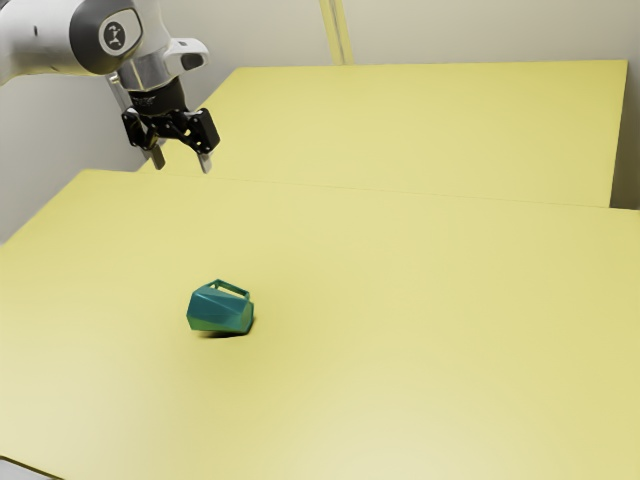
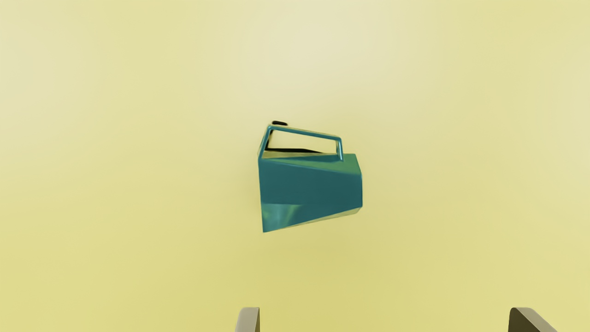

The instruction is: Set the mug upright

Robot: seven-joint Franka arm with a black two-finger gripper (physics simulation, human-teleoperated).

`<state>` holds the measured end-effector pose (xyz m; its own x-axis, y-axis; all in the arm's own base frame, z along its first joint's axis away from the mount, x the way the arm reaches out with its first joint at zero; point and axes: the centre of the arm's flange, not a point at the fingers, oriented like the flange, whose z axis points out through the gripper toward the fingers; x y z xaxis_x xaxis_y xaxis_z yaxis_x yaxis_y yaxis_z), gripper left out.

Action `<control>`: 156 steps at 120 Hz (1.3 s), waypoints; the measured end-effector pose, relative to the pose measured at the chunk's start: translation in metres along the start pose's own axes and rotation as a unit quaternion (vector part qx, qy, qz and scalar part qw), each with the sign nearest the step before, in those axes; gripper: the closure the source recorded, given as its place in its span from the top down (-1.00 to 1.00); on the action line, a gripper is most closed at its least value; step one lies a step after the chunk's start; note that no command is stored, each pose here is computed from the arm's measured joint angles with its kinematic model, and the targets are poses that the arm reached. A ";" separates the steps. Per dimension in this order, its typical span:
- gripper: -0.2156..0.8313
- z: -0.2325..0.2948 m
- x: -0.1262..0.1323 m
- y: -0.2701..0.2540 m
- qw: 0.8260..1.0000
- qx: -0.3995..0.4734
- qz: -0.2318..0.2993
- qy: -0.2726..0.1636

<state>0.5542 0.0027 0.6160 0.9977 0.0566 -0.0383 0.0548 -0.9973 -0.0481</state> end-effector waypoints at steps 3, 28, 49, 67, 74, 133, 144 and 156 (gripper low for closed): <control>0.56 0.000 0.000 -0.001 1.000 0.000 -0.001 0.000; 0.56 -0.001 -0.001 -0.004 1.000 -0.001 -0.004 0.001; 0.56 0.006 -0.013 -0.006 1.000 -0.003 -0.003 0.002; 0.55 0.013 -0.016 -0.032 1.000 -0.013 -0.019 0.009; 0.55 0.021 -0.016 -0.051 0.999 -0.025 -0.034 0.009; 0.55 0.106 -0.038 -0.150 0.976 -0.190 -0.099 0.041; 0.54 0.125 -0.041 -0.157 0.969 -0.221 -0.100 0.051; 0.54 0.147 -0.050 -0.173 0.960 -0.250 -0.109 0.059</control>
<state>0.4891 0.1786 0.4793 0.9563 0.2906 0.0328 0.2464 -0.8611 0.4448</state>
